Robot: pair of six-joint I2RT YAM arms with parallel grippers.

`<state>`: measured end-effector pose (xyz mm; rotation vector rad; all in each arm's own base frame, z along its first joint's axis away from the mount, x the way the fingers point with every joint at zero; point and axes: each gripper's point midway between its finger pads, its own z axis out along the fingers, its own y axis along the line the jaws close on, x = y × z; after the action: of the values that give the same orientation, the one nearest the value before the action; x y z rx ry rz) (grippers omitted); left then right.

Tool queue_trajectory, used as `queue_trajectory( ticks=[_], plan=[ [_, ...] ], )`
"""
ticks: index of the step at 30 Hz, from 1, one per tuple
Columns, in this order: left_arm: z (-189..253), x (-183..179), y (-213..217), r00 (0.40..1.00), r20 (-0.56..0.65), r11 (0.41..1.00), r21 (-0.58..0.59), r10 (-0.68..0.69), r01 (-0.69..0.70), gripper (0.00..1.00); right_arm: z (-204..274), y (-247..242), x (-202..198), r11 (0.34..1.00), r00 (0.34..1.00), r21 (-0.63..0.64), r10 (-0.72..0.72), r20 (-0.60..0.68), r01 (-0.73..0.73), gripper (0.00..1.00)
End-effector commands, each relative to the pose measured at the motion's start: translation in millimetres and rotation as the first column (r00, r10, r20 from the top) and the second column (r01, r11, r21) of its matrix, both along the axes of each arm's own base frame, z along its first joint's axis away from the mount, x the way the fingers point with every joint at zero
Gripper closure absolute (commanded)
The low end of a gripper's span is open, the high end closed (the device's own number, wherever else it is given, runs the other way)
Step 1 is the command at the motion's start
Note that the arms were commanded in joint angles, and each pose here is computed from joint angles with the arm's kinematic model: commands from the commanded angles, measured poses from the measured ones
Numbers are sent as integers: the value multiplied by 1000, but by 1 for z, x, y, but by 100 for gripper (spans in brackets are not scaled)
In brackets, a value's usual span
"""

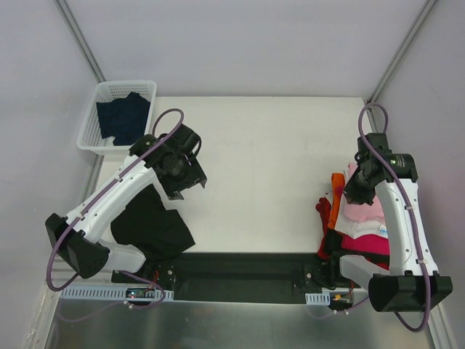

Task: Fold and stack the t-shirts
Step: Put the neatly folded tshirt into the corner of the board with the right arm

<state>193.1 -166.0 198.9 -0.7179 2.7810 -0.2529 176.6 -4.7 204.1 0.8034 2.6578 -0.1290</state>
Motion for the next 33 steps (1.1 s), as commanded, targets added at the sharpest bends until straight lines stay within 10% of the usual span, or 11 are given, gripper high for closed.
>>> queue_trajectory(
  ticks=[1,10,14,23,33],
  plan=[
    [7,3,-6,999,3,999,-4,-39,39,31,-1,-29,-89,986,944,-132,-140,-298,104,99],
    [6,7,-9,996,-10,996,11,-87,87,30,19,-28,-83,974,953,-12,-224,-203,226,99],
    [4,11,-13,993,-22,993,21,-113,114,30,9,14,-47,960,981,270,-28,-192,80,99],
    [6,30,-38,986,3,985,-42,-169,169,23,-14,38,-16,918,951,394,157,-266,-41,97],
    [16,39,-174,863,148,789,-354,-484,503,11,53,23,38,959,998,278,42,36,-51,87]
  ],
)
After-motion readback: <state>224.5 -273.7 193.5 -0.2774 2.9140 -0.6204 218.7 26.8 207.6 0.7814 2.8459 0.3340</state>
